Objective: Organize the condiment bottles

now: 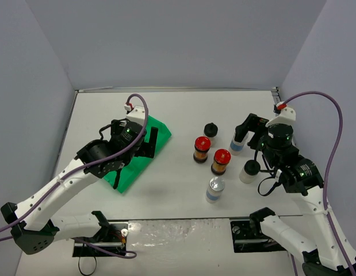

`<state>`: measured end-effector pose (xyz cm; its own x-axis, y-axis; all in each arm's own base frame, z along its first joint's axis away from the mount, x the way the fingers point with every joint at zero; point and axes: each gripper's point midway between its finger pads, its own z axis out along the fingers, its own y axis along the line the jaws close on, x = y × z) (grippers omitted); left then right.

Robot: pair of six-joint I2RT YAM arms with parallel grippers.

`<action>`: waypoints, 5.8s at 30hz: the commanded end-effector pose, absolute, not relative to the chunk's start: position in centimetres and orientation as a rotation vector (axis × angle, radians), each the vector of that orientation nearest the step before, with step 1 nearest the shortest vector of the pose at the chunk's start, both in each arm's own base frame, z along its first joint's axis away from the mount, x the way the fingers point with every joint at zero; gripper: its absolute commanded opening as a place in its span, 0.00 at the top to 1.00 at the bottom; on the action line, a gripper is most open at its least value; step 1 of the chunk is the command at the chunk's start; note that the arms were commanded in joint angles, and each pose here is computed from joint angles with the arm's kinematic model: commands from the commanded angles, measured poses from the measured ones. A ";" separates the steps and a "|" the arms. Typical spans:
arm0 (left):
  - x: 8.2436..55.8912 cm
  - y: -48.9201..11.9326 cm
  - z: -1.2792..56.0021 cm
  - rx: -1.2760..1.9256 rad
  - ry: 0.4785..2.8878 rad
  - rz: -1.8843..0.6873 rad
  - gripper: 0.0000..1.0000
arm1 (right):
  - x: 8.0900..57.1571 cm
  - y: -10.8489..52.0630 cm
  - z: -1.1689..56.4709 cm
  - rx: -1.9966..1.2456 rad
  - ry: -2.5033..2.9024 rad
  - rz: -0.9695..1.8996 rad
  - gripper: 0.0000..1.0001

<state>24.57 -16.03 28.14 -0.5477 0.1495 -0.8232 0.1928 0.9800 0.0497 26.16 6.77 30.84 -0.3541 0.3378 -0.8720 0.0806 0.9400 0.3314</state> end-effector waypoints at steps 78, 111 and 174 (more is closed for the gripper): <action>32.2 -43.3 16.7 0.615 2.350 -0.604 0.77 | 23.5 1.0 32.0 0.518 1.884 0.012 0.00; 32.4 -32.8 31.5 0.484 2.078 -0.312 1.00 | 23.7 1.0 31.1 0.521 1.907 -0.008 0.00; 48.0 -15.9 17.1 -0.020 2.161 -0.178 0.85 | 22.8 0.8 29.0 0.465 1.948 -0.031 0.00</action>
<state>46.29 -16.32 11.85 -0.6777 -0.0251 -0.7349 0.0819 0.9906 -0.1094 22.28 0.63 28.57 -0.3674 0.3048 -0.8787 0.3406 0.9233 0.1778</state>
